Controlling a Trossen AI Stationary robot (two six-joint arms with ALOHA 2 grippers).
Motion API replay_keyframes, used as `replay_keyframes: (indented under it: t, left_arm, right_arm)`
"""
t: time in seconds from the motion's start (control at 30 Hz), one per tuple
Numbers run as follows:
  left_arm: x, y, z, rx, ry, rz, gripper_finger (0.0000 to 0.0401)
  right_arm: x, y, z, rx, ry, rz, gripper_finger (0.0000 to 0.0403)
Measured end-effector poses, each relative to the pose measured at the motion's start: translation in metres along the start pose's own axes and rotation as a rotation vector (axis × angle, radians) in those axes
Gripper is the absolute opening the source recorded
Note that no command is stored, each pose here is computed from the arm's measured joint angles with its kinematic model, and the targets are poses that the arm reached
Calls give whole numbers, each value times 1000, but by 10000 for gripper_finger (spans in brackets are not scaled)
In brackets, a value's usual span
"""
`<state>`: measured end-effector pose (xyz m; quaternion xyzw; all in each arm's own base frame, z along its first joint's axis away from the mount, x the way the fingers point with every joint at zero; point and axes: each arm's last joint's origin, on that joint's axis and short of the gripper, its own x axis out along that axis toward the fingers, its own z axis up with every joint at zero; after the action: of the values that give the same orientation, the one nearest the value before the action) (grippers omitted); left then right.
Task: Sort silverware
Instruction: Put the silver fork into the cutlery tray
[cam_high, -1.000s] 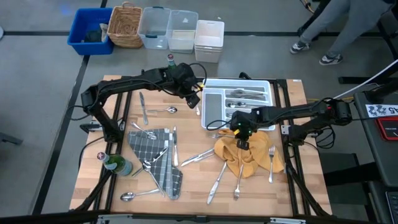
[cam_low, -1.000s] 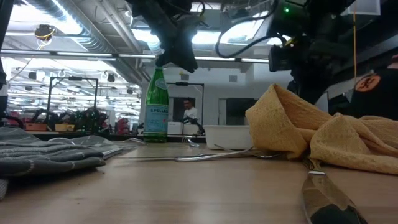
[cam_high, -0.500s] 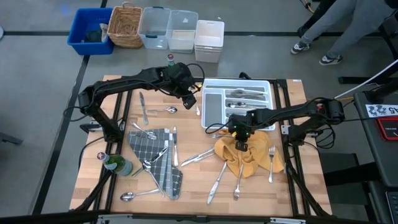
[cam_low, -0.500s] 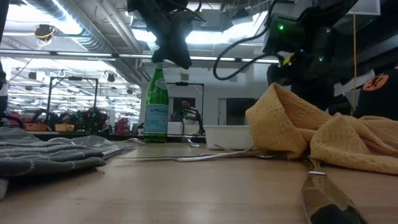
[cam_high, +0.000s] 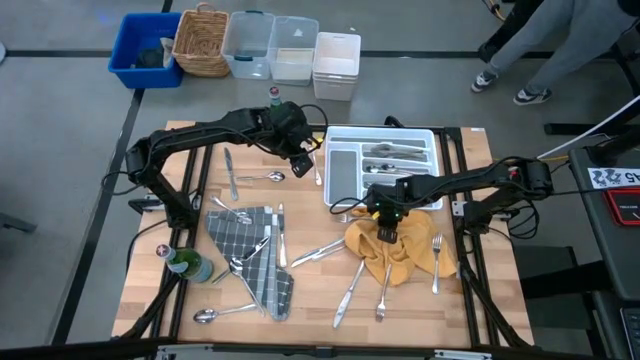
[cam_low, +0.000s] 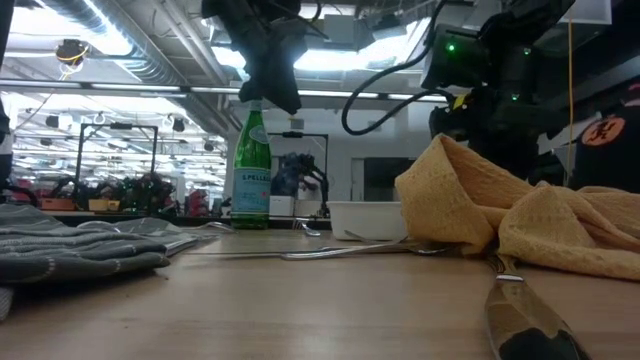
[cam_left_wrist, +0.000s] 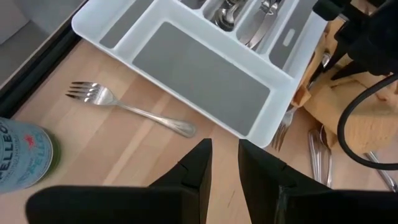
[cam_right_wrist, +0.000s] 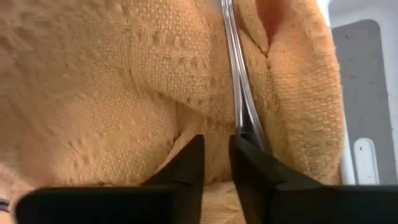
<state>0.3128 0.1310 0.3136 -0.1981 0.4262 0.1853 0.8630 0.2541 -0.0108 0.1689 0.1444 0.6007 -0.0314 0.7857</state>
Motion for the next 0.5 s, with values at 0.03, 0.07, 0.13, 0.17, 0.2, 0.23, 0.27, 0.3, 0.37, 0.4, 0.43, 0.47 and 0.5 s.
replay_keyframes:
  t: [0.03,0.07,0.13,0.17,0.2,0.23,0.27,0.3,0.37,0.4,0.43,0.47,0.5]
  left_arm:
    - [0,0,0,0,0,0,67]
    - [0,0,0,0,-1,0,67]
    - [0,0,0,0,-1,-1,67]
    - [0,0,0,0,0,0,67]
    - [0,0,0,0,-1,0,67]
    - [0,0,0,0,-1,0,67]
    - [0,0,0,0,-1,0,67]
    - [0,0,0,0,-2,0,67]
    - [0,0,0,0,-1,0,67]
    - [0,0,0,0,-2,-1,67]
    - [0,0,0,0,-2,0,67]
    - [0,0,0,0,-2,0,67]
    - [0,0,0,0,-2,-1,67]
  right_arm:
    - [0,0,0,-1,0,0,101]
    - [0,0,0,-1,-1,-5,112]
    - [0,-1,0,-4,-4,-18,131]
    - [0,-1,0,-7,-5,-20,138]
    - [0,-1,0,-10,-5,-19,143]
    - [0,-1,0,-14,-5,-20,147]
    - [0,-1,0,-25,-6,-20,149]
    - [0,-1,1,-37,-7,-17,151]
    - [0,0,2,-60,-19,-4,151]
    - [0,0,3,-66,-32,4,151]
    - [-1,1,5,-69,-40,9,151]
    - [-3,2,7,-71,-47,10,152]
    - [-5,2,9,-75,-58,12,152]
